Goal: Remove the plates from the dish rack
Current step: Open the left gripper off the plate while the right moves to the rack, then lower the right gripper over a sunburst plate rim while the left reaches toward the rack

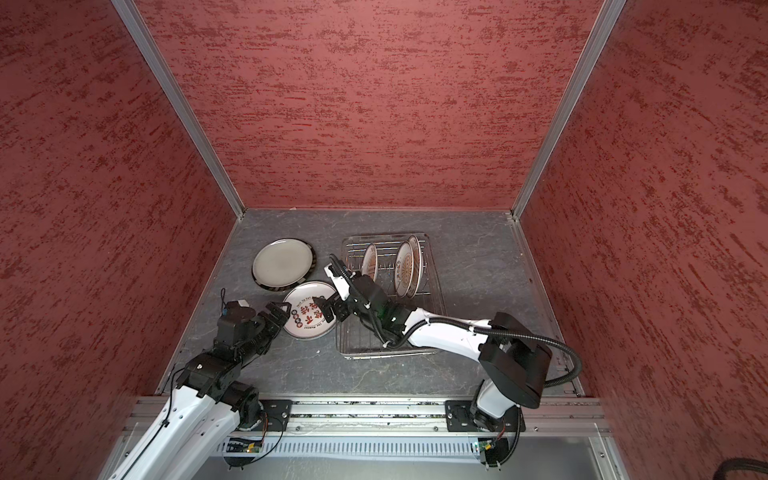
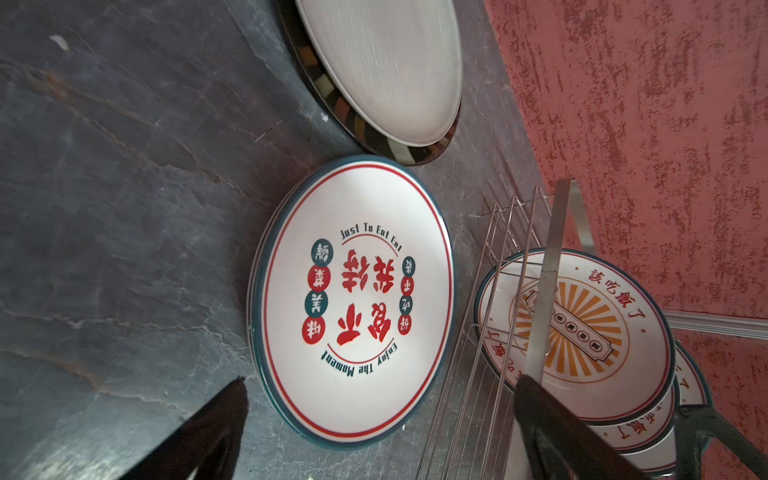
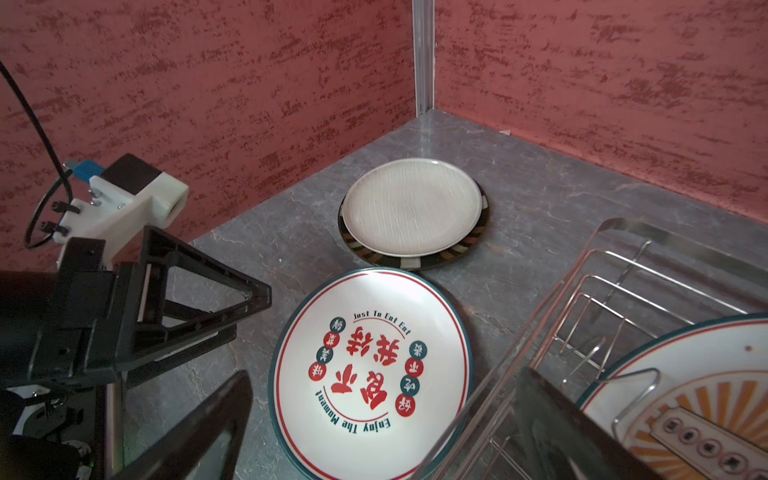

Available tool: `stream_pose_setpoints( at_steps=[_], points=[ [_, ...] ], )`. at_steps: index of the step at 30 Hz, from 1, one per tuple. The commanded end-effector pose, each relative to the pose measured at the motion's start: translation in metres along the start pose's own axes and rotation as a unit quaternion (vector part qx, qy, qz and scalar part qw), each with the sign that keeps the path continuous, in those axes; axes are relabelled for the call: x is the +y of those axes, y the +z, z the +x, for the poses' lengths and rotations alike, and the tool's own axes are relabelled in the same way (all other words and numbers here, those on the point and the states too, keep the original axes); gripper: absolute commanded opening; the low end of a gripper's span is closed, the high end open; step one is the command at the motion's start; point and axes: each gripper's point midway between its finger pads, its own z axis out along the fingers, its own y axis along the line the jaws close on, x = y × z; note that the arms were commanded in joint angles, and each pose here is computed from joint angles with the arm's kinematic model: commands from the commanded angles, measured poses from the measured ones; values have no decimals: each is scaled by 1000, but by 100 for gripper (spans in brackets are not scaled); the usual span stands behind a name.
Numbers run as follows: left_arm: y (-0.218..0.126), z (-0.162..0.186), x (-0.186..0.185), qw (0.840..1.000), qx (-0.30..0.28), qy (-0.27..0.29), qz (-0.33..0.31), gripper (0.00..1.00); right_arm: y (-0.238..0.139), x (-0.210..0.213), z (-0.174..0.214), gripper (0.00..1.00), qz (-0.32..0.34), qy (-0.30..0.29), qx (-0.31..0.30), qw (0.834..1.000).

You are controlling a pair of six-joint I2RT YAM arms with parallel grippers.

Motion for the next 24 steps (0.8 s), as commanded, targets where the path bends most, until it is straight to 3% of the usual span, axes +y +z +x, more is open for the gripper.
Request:
stream_pose_setpoints(
  at_steps=[1, 4, 10, 16, 19, 24],
  points=[
    [-13, -11, -35, 996, -18, 51, 64, 100, -19, -10, -35, 99, 33, 3, -42, 999],
    [-17, -9, -73, 984, -15, 95, 149, 99, -37, -27, -60, 99, 61, 3, -65, 996],
    [-44, 10, -152, 929, 4, 179, 324, 99, -68, -81, -90, 99, 164, 15, -69, 984],
    [-60, 36, -200, 890, 15, 229, 395, 100, -101, -145, -100, 99, 213, 72, -77, 971],
    [-61, 48, -218, 879, 24, 245, 409, 99, -120, -183, -97, 98, 272, 95, -84, 954],
    [-67, 77, -244, 838, 48, 278, 467, 99, -140, -225, -80, 92, 365, 116, -58, 922]
  ],
)
